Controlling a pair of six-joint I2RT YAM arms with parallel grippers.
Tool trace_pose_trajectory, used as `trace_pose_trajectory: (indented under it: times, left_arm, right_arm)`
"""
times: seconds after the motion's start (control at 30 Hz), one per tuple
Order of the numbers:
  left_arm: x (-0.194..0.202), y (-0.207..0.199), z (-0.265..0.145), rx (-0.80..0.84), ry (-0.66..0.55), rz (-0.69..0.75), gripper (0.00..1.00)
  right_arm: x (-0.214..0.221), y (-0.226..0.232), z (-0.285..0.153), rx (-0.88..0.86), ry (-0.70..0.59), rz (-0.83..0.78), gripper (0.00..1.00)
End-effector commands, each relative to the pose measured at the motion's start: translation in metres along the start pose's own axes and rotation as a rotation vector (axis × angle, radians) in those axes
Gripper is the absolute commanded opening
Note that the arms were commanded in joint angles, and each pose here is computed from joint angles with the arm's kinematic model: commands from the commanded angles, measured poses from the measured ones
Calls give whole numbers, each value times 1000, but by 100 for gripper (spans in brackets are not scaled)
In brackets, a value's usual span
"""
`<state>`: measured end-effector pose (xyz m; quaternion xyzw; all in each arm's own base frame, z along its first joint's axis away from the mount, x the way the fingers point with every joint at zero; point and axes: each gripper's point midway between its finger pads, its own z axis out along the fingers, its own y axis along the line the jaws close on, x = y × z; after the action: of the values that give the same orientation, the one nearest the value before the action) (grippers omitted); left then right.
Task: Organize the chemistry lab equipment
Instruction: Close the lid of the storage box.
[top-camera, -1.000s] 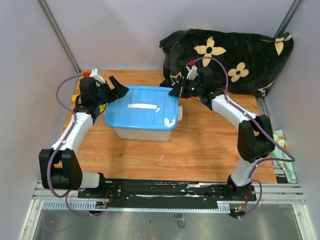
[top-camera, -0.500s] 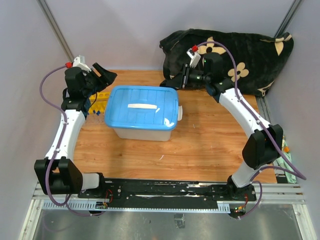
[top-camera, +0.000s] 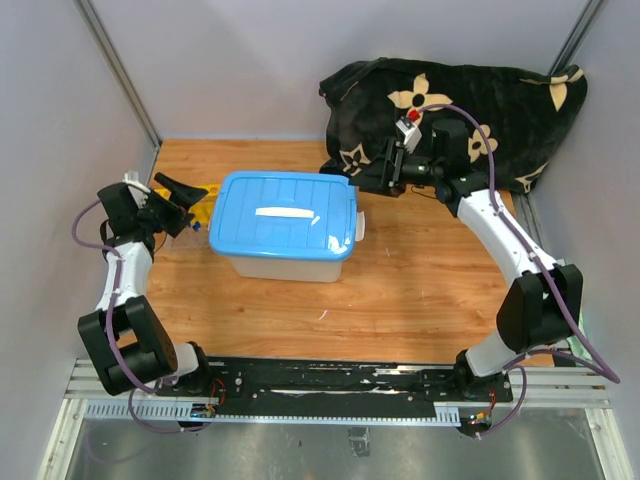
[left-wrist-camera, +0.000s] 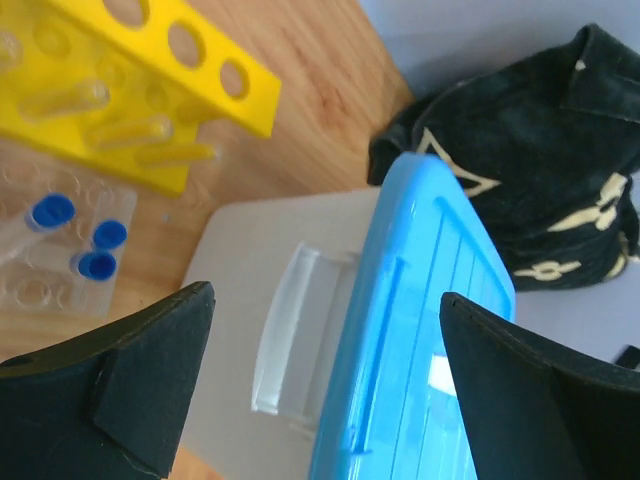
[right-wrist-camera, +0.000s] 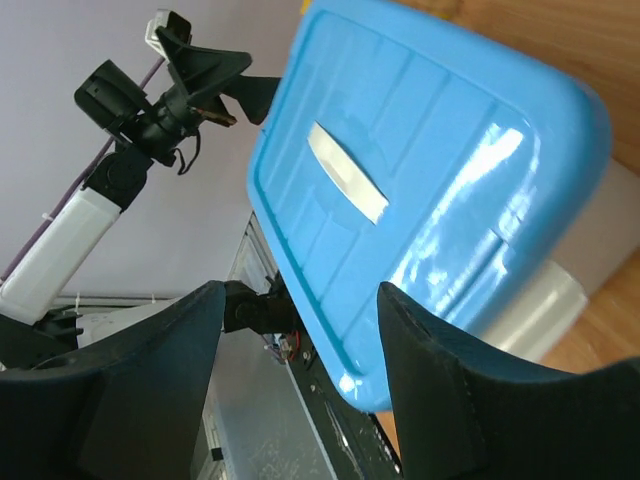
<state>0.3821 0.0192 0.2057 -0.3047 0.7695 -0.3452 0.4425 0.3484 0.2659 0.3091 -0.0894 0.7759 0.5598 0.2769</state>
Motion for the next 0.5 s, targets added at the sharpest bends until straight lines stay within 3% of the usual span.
trace_pose_trajectory:
  times: [0.0,0.23,0.37,0.47]
  left_arm:
    - [7,-49,-26,223,61,40,99]
    - [14,-51,-18,294,155,87,99]
    - [-7,-35,-8,159,139,186,80]
    - [-16,-23,-2,77,148,228,74]
  right_arm:
    - [18,-8,-27,57,23,-23,64]
    - [40,-29,-36,102,75,5,64]
    - [45,-35,-43,122,85,-4,64]
    - [48,-37,-50,131,96,-7,64]
